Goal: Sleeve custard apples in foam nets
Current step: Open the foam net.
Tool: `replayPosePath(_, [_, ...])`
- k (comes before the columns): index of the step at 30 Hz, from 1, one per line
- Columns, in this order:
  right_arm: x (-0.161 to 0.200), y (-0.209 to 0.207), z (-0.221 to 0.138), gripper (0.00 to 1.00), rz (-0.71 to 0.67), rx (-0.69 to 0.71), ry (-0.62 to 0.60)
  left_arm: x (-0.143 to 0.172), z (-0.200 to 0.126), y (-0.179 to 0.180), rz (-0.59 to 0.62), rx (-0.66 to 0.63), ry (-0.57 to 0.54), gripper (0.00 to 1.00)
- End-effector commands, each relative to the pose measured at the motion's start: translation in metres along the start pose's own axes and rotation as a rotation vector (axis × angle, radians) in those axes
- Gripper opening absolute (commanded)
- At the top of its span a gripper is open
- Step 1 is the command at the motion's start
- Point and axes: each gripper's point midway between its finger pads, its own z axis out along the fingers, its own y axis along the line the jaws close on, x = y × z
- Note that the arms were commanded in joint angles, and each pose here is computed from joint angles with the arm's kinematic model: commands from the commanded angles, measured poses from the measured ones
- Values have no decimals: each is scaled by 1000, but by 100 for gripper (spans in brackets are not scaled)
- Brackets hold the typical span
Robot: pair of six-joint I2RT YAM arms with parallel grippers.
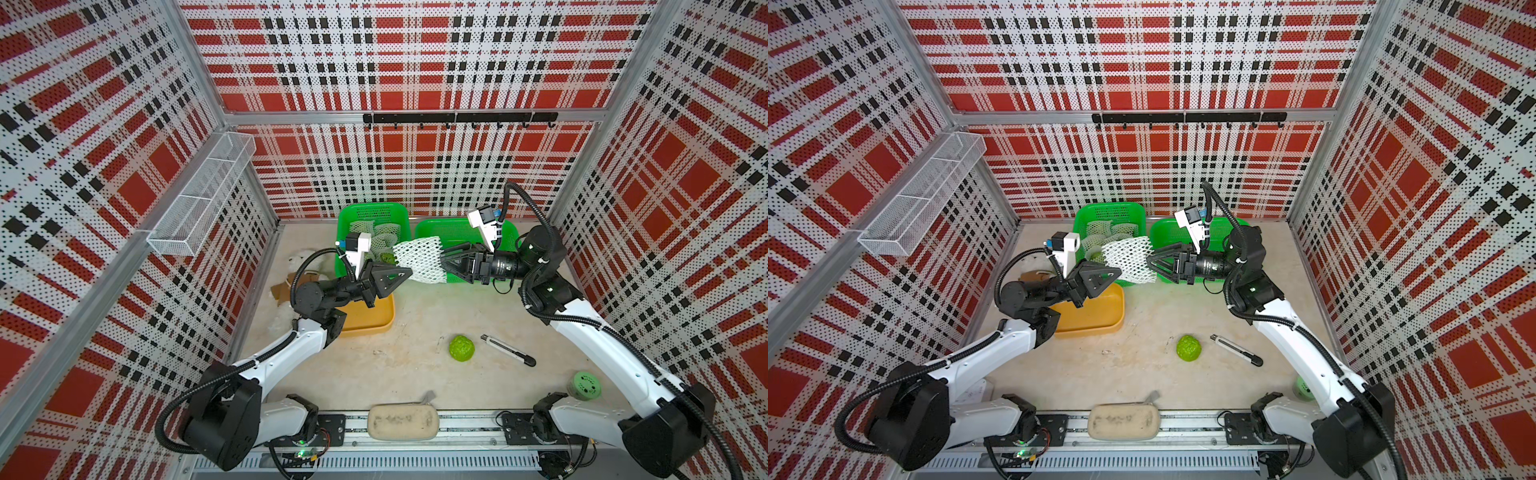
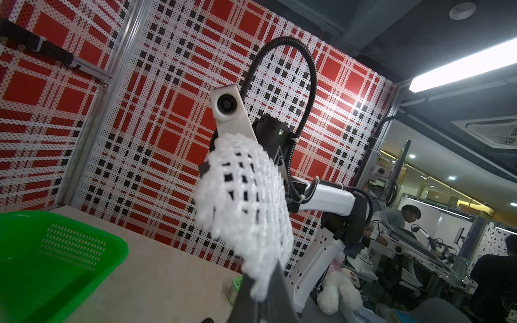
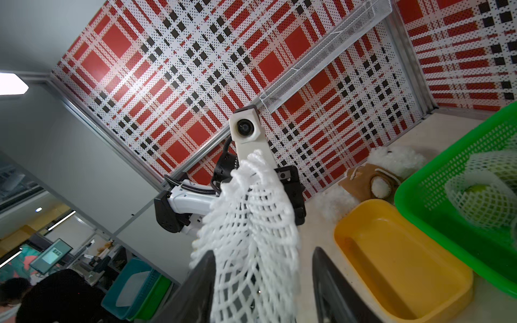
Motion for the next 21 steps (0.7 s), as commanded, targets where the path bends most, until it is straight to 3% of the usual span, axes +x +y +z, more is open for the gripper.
replayPosePath(1, [-2, 7, -17, 71, -117, 101, 15, -3, -4, -16, 35, 47, 21, 0])
replayPosePath(5, [-1, 15, -33, 73, -172, 134, 24, 5, -6, -28, 68, 89, 76, 0])
replayPosePath(10, [9, 32, -31, 29, -182, 36, 82, 8, -6, -42, 110, 130, 110, 0])
replayPosePath(13, [14, 41, -24, 16, -201, -12, 104, 9, -6, -44, 110, 141, 123, 0])
replayPosePath(21, [27, 45, -5, 12, -204, -49, 152, 12, -2, -47, 100, 161, 137, 0])
